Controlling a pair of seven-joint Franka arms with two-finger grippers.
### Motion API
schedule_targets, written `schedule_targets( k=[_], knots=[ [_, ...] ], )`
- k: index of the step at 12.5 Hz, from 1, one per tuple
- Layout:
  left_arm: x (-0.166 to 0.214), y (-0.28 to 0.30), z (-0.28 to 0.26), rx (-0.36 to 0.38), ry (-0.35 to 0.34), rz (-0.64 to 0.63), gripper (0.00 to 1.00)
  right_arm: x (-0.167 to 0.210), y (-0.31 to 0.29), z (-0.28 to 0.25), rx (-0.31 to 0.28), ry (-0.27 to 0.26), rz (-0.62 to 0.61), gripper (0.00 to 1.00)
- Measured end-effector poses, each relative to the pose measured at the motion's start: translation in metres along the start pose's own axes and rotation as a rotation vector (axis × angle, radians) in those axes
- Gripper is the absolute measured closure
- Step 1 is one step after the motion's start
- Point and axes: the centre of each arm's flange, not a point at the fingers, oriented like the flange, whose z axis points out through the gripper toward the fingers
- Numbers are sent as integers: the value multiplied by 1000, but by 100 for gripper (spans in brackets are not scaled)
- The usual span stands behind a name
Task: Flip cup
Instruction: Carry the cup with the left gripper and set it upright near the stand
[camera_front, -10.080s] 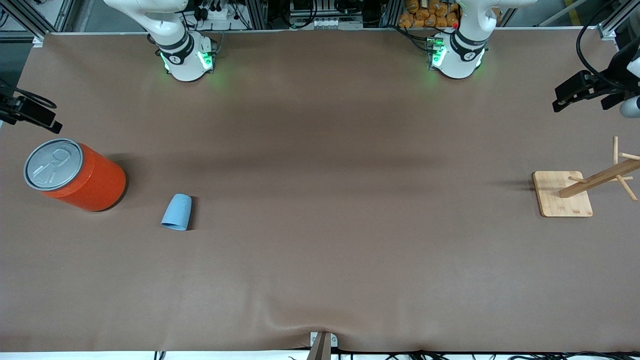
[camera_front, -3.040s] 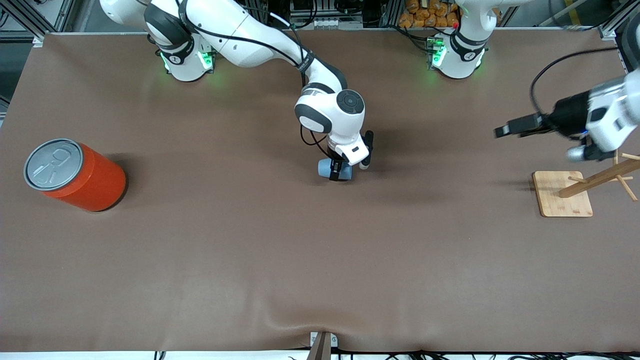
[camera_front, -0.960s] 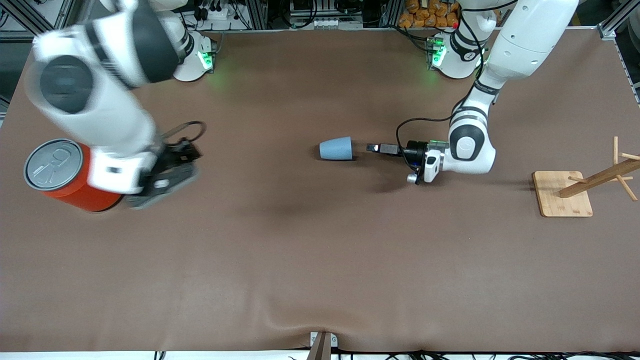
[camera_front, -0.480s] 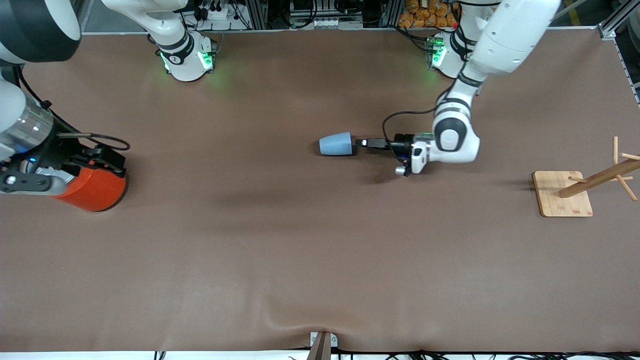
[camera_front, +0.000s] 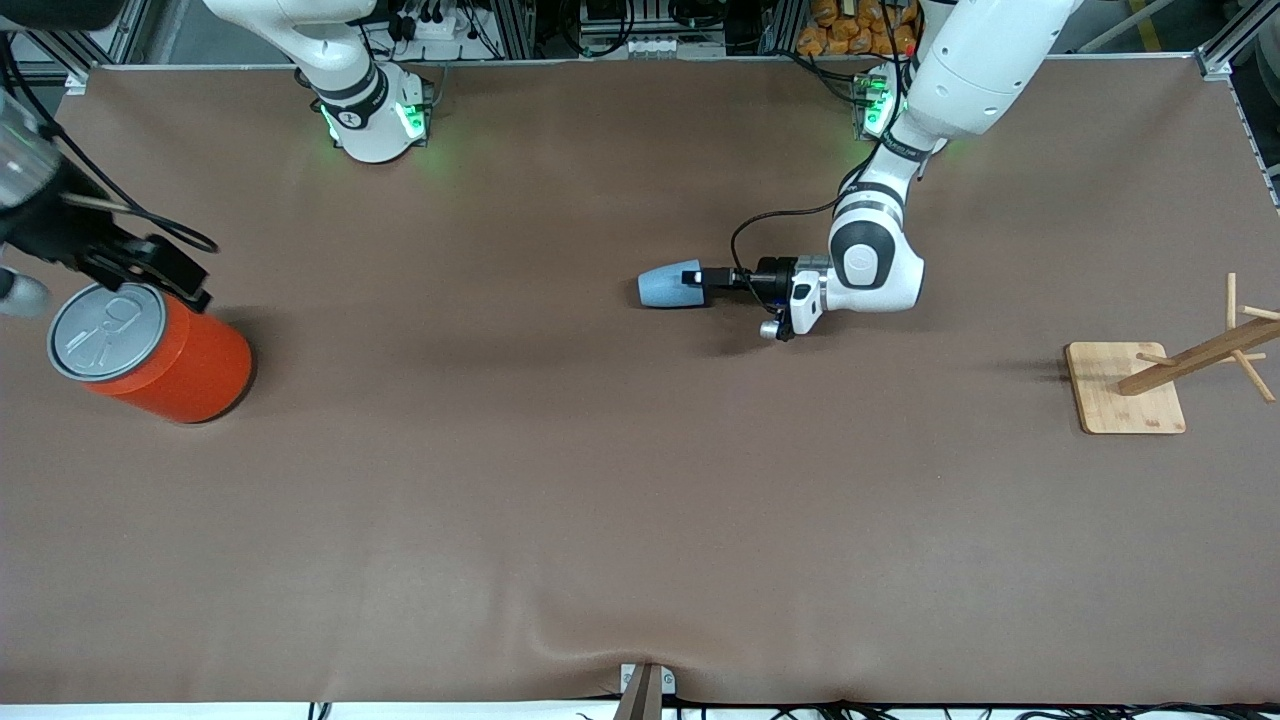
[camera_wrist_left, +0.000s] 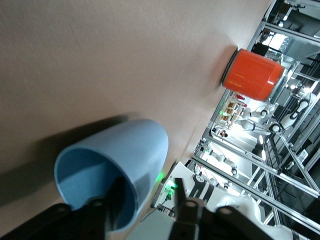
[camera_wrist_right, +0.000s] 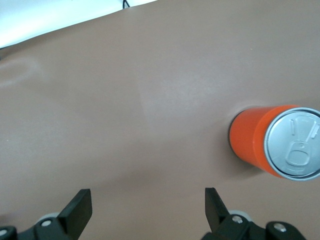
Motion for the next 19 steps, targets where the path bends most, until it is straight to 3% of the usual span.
schedule_targets(
  k=[3,6,8,10,11,14,17,19],
  knots=[
    [12,14,-2,-15,23,12,95,17,35,8,0,1,-63,0],
    [42,58,-43,31,66,-10,95,24,42,23,34,-38,-43,0],
    [64,111,-112,139,106,-19,95,28,51,21,44,-33,-25,0],
    [74,152,-191,247,190,9,95,30,57,7,46,-9,-17,0],
    [76,162,-221,310,223,24,95,29,64,1,41,-22,-6,0],
    [83,156,-277,511,267,59,95,26,81,-13,32,-41,14,0],
    [89,136,-342,763,309,114,95,18,83,-25,33,-49,12,0],
    [93,130,-367,867,368,127,95,9,85,-30,33,-63,12,0]
  ],
)
